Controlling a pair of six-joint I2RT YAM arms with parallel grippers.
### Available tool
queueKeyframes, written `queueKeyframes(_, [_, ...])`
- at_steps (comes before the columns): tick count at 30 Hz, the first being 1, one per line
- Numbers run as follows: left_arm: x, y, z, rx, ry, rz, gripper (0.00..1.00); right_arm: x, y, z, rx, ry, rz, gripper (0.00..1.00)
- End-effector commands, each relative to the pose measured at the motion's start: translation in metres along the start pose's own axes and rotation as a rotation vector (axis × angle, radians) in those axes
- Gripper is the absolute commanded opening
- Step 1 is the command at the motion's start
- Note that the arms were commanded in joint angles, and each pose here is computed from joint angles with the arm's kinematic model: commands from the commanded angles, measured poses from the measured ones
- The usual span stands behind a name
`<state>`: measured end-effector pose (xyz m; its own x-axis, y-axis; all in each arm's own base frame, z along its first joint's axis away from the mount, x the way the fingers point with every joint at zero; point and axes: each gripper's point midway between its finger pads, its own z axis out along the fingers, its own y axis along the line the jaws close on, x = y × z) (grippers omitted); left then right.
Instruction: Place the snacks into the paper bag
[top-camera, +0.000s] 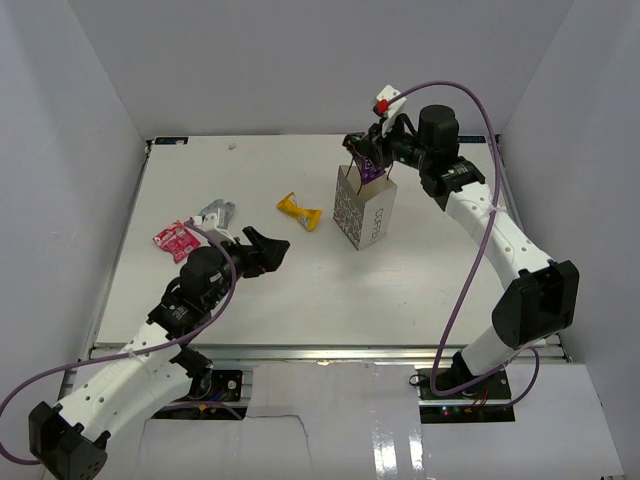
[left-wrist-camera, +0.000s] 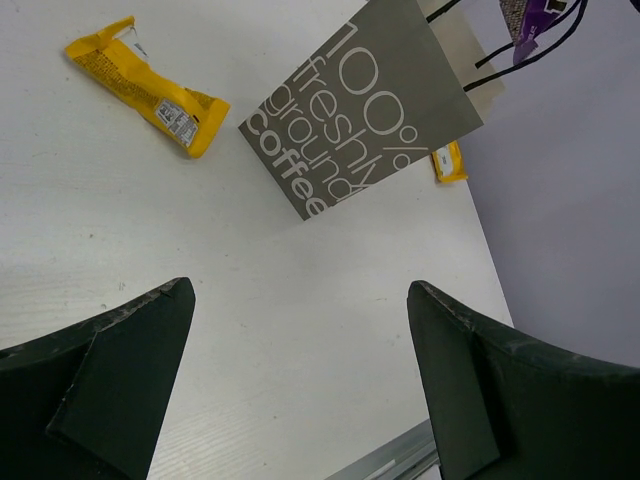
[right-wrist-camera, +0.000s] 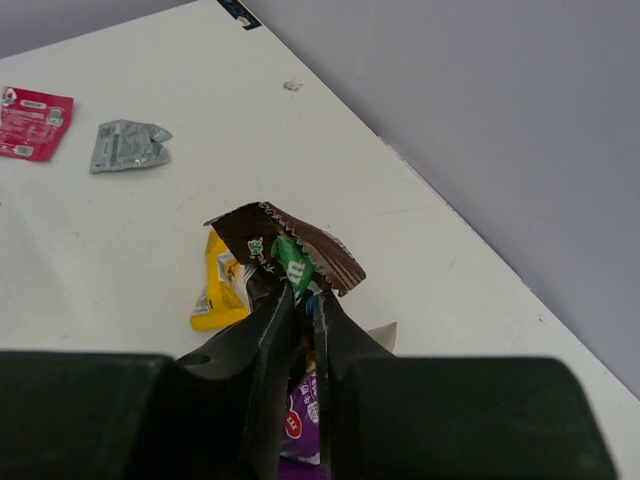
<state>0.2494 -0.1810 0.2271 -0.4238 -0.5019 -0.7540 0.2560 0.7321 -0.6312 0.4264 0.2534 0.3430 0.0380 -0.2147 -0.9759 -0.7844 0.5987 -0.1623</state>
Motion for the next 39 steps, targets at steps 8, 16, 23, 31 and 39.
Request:
queueKeyframes(8, [-0.005,0.018,0.014,-0.147,-0.040,-0.181,0.98,-0.016,-0.009,-0.013,0.078,-0.037,-0.055,0.43])
queueKeyframes(16, [-0.002,0.040,0.074,-0.408,-0.029,-0.369,0.98,-0.049,-0.012,-0.059,0.001,-0.049,-0.052,0.68])
queueKeyframes(23, [0.011,0.082,0.162,-0.646,0.195,-0.531,0.98,0.006,-0.033,-0.113,-0.034,0.065,0.038,0.82])
queueKeyframes(31, [0.023,0.120,0.220,-0.778,0.321,-0.554,0.95,0.088,-0.036,-0.156,0.023,0.200,0.181,0.82])
queueKeyframes(39, [0.046,0.132,0.237,-0.799,0.395,-0.545,0.84,0.131,-0.023,-0.154,-0.018,0.256,0.266,0.82])
